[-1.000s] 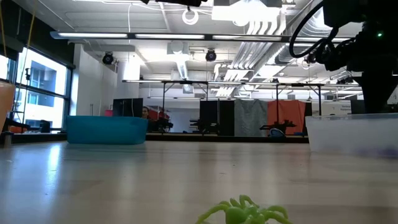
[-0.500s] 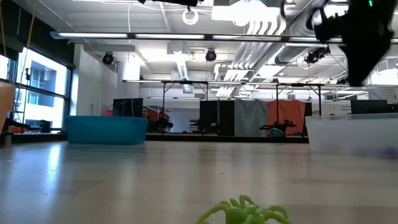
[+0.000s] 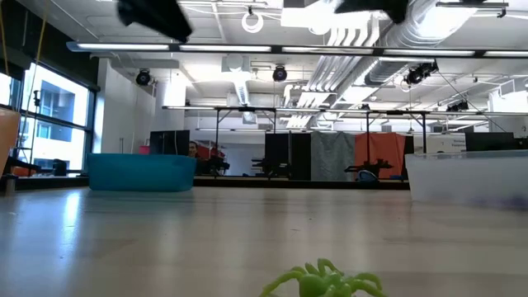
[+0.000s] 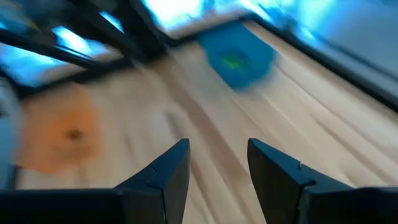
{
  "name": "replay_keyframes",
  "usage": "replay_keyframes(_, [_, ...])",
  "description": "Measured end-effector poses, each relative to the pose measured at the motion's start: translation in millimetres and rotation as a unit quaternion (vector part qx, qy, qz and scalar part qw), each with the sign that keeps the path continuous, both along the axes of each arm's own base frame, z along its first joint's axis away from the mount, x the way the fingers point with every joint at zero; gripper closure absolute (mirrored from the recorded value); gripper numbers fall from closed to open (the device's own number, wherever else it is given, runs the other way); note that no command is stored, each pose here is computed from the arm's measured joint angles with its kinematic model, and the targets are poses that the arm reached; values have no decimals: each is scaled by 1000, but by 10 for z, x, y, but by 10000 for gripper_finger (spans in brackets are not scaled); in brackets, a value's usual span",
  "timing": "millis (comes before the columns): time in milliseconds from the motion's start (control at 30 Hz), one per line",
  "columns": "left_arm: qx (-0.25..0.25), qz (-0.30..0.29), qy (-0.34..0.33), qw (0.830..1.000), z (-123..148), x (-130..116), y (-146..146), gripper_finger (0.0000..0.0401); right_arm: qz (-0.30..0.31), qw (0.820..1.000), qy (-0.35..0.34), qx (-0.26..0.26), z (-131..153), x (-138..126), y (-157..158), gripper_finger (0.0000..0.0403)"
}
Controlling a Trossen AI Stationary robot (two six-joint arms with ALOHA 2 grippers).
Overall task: Sort Halloween decoration
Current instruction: Put the green spider toy into the blue bin
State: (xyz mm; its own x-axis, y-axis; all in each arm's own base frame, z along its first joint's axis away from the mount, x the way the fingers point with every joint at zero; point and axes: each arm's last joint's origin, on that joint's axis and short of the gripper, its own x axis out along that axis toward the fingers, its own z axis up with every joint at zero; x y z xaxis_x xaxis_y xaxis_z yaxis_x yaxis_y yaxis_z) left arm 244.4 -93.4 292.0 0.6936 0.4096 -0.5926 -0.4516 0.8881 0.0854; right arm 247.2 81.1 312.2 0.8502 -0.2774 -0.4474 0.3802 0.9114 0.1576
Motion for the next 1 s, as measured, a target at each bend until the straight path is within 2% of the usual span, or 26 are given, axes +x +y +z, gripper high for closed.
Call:
replay_keyframes(133, [-79, -11, 56, 995, -97, -183, -88, 272, 75, 995, -65, -24, -4, 170, 91, 247])
replay_keyframes(333, [-164, -13, 110, 980, -163, -359, -273, 272, 112, 991, -72, -8, -5, 195, 123, 247])
replay_keyframes(533, [-164, -29, 121, 979, -171, -433, -366, 272, 109, 991, -72, 0, -8, 194, 123, 247])
replay_keyframes(667, [-133, -14, 151, 980, -198, -495, -314, 272, 111, 991, -72, -2, -8, 194, 123, 247])
replay_keyframes(767, [-116, 19, 177, 977, -220, -543, -232, 272, 111, 991, -72, -2, -8, 194, 123, 247])
replay_keyframes(900, [-113, 44, 189, 974, -227, -527, -140, 272, 111, 991, -72, -2, -8, 194, 123, 247])
replay_keyframes(1000, [-139, 40, 210, 967, -235, -490, -86, 272, 111, 991, -72, -3, -8, 194, 123, 247])
